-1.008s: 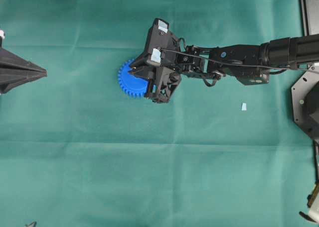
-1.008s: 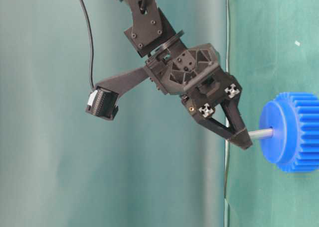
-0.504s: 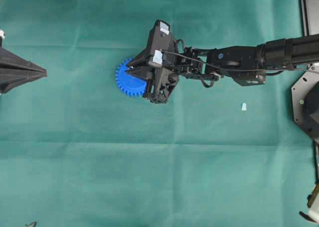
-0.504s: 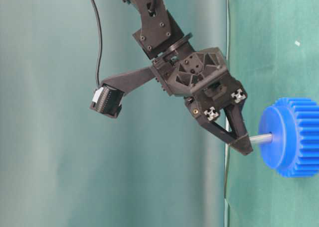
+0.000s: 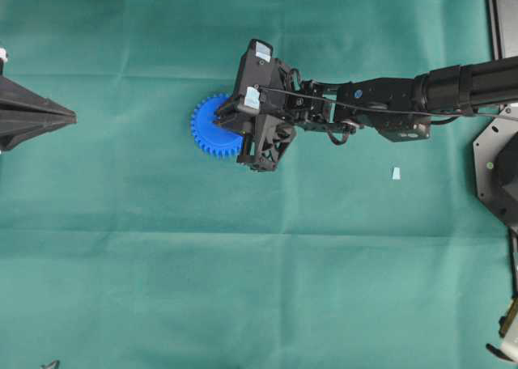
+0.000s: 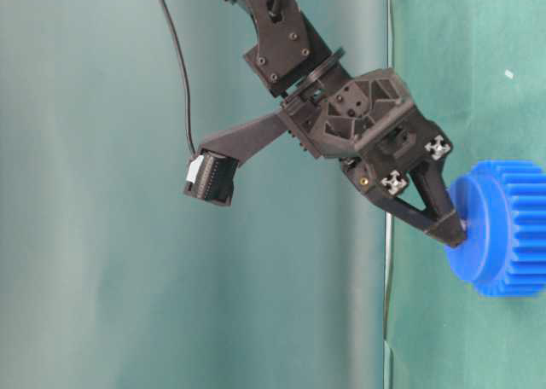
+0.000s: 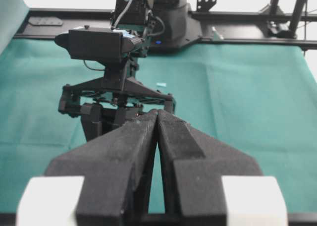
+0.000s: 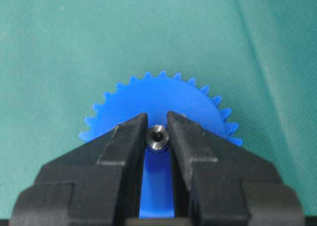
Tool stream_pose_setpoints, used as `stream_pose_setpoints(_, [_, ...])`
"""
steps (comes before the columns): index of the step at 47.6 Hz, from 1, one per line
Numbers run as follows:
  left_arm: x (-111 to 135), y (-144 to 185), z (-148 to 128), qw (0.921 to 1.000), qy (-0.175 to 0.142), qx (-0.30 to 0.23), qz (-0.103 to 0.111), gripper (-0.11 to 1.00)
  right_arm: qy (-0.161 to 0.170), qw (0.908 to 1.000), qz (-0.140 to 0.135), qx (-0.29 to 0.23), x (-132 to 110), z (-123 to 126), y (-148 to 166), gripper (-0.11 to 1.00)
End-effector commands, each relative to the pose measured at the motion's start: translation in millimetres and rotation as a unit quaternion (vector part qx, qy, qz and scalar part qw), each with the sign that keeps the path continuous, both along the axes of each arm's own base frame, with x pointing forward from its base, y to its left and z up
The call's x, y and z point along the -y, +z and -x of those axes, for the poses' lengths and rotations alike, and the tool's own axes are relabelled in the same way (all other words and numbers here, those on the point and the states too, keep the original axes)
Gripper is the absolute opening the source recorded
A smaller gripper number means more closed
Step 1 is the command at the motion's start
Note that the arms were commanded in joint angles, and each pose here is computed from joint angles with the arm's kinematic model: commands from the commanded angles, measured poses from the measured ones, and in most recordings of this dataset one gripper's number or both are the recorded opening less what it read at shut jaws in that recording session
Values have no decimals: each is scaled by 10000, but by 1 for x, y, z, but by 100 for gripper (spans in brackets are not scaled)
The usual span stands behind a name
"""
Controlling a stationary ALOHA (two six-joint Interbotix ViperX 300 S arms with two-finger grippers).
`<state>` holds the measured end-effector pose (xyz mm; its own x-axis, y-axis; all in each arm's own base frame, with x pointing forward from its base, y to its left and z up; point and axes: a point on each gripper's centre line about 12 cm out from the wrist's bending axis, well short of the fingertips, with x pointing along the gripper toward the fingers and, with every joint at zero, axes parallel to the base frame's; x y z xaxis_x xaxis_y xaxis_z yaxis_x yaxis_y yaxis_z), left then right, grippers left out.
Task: Insert the shaft into the center hole of the gear.
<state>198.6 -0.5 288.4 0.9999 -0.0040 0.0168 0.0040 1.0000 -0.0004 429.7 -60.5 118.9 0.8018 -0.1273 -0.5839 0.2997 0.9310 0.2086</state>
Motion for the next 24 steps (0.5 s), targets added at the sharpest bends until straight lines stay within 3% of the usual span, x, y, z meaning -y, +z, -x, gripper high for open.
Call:
stream_pose_setpoints(1, [-1,10,-3,9999,13,123,-8,0,12,10000,-1,70,-2,-2,4,16])
stream_pose_setpoints(24, [-1,10,-3,9999,21,123,0,0,25,10000,-12,25,-2,-2,4,16])
